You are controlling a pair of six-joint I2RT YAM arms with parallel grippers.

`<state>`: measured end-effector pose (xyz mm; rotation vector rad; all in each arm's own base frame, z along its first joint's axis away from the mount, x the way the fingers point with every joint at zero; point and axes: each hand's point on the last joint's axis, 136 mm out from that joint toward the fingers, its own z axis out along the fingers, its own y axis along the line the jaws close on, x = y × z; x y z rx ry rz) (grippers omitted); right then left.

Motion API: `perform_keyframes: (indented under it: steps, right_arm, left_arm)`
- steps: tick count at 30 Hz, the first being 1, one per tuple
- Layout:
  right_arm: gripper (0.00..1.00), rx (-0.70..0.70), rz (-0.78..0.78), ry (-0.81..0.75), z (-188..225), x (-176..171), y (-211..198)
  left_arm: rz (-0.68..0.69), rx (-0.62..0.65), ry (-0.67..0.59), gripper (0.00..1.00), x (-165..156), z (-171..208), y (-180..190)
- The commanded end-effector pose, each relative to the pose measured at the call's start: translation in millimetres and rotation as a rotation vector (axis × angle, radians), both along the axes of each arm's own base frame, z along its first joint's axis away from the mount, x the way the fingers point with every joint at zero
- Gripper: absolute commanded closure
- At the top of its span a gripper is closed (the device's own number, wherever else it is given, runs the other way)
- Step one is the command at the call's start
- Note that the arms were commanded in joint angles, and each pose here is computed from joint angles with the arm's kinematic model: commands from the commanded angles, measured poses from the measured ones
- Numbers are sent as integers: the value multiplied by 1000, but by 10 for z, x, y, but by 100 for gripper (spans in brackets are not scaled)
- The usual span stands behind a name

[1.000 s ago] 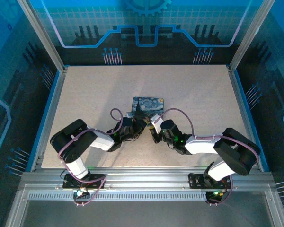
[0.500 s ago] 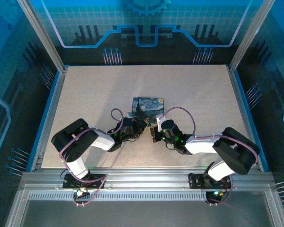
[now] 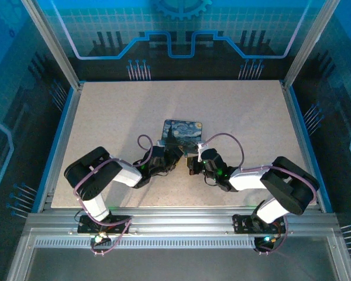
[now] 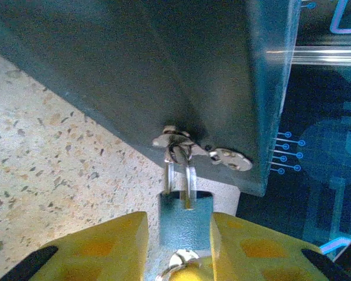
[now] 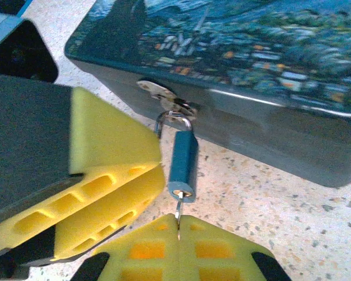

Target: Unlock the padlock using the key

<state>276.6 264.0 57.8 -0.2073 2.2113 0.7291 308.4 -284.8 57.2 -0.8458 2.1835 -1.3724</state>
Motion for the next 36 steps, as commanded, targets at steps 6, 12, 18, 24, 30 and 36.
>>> perform_keyframes:
  steps: [6,12,18,24,30,36]
  right_arm:
    - [100,70,-77,50,-44,66,-155]
    - [100,122,-88,99,-96,49,-240]
    - [100,162,-88,172,-190,58,-283]
    - [83,178,-103,207,-247,53,-324]
    - [74,177,-126,216,-260,60,-393]
    - [67,189,-81,147,-71,153,-452]
  left_arm:
    - [-6,66,-19,54,-81,61,166]
    - [17,122,-49,48,-58,180,367]
    - [21,219,-80,40,-29,331,598]
    - [17,346,-94,30,-2,476,886]
    - [29,440,-112,23,36,598,1138]
    - [-29,499,-128,15,190,712,1176]
